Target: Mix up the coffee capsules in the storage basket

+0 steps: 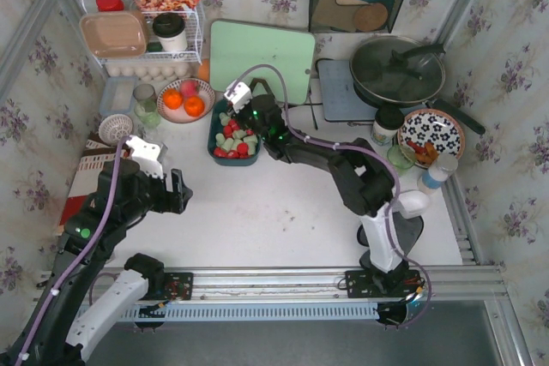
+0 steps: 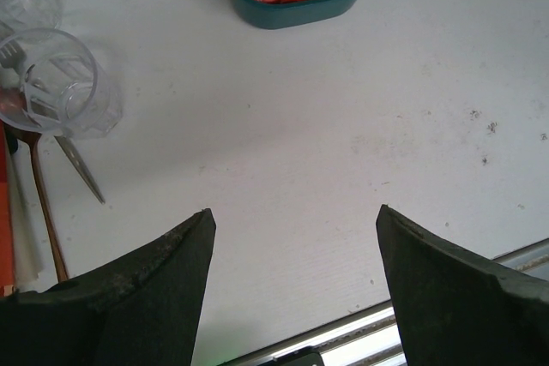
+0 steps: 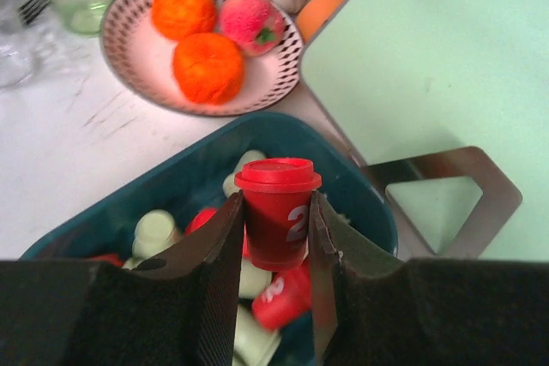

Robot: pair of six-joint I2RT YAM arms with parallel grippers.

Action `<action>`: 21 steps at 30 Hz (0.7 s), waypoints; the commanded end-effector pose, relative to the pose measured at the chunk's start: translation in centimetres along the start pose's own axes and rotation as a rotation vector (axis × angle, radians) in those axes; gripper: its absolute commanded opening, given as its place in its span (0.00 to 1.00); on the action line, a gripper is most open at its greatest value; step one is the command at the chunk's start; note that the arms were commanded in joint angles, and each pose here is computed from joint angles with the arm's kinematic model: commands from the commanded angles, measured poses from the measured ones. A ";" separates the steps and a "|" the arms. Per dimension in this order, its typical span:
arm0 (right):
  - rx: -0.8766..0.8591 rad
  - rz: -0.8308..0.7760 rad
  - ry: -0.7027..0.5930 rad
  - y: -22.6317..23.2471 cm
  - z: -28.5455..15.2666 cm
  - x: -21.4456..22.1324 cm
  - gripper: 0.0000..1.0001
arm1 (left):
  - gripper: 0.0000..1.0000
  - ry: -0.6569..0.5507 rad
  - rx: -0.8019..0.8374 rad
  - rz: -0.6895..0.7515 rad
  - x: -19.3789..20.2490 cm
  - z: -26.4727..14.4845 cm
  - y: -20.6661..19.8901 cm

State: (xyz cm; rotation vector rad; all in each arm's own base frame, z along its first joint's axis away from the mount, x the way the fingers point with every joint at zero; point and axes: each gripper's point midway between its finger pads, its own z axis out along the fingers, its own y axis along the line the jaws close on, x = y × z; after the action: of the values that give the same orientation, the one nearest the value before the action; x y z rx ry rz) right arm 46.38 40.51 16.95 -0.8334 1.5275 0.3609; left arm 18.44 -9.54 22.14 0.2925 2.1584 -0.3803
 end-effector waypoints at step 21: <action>0.039 0.178 -0.055 -1.8 5.6 2.9 0.77 | 0.78 -0.009 0.003 -0.022 -0.8 0.6 0.0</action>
State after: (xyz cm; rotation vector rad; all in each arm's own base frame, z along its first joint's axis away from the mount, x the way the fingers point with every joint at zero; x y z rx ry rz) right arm 51.90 42.56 10.88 -0.6983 1.6086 0.4728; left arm 18.79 -9.50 21.62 0.2780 2.1891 -0.3827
